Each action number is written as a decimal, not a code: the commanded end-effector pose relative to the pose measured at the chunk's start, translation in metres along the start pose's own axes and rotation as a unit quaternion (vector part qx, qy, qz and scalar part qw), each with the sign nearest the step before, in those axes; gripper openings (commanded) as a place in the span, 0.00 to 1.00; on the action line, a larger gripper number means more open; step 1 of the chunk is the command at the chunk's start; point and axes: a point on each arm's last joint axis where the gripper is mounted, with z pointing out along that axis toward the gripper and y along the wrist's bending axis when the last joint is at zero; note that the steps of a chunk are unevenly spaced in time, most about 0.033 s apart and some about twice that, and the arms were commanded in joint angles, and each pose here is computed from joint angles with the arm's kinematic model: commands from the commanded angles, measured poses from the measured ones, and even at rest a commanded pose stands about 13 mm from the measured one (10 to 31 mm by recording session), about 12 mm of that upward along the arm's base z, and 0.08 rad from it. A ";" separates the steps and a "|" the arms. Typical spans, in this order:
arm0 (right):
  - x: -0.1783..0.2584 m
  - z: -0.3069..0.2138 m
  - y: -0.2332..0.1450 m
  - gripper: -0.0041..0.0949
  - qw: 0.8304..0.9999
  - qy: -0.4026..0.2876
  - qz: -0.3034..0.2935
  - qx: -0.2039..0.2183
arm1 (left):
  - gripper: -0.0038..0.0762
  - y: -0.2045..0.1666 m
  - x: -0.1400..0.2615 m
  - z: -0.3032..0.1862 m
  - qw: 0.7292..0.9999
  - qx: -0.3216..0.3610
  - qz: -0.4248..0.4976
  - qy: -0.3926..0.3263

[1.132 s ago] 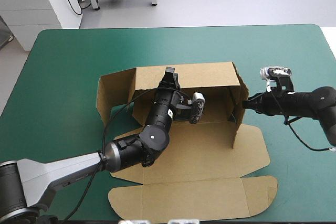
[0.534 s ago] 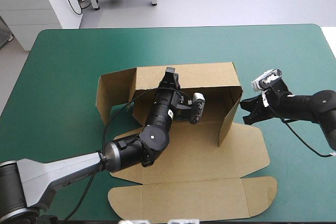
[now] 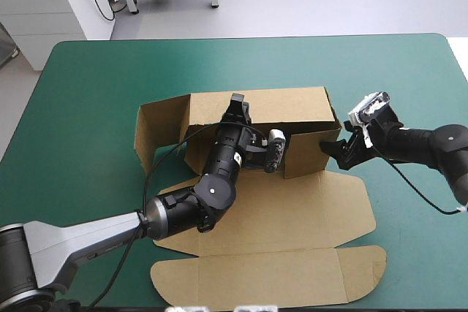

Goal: Fold the box

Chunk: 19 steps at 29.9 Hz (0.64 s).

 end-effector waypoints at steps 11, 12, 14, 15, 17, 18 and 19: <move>0.004 0.015 0.032 0.67 0.996 -0.034 0.027 0.079 | 0.04 0.021 0.002 -0.009 0.999 -0.037 -0.004 -0.012; 0.003 0.017 0.035 0.67 0.994 -0.037 0.021 0.098 | 0.04 0.021 0.002 -0.009 0.999 -0.037 -0.004 -0.013; 0.002 0.022 0.040 0.67 0.992 -0.041 0.013 0.122 | 0.04 0.021 0.002 -0.009 0.999 -0.036 -0.004 -0.013; -0.001 0.025 0.043 0.67 0.990 -0.044 0.007 0.130 | 0.04 0.021 0.001 -0.009 0.999 -0.036 -0.004 -0.014; -0.005 0.028 0.048 0.67 0.987 -0.052 0.003 0.151 | 0.04 0.021 0.002 -0.009 0.999 -0.037 -0.004 -0.012; -0.007 0.030 0.050 0.67 0.985 -0.058 0.005 0.165 | 0.04 0.021 0.002 -0.009 0.999 -0.037 -0.004 -0.013; -0.009 0.030 0.051 0.67 0.981 -0.065 0.011 0.182 | 0.04 0.021 0.002 -0.009 0.999 -0.037 -0.004 -0.013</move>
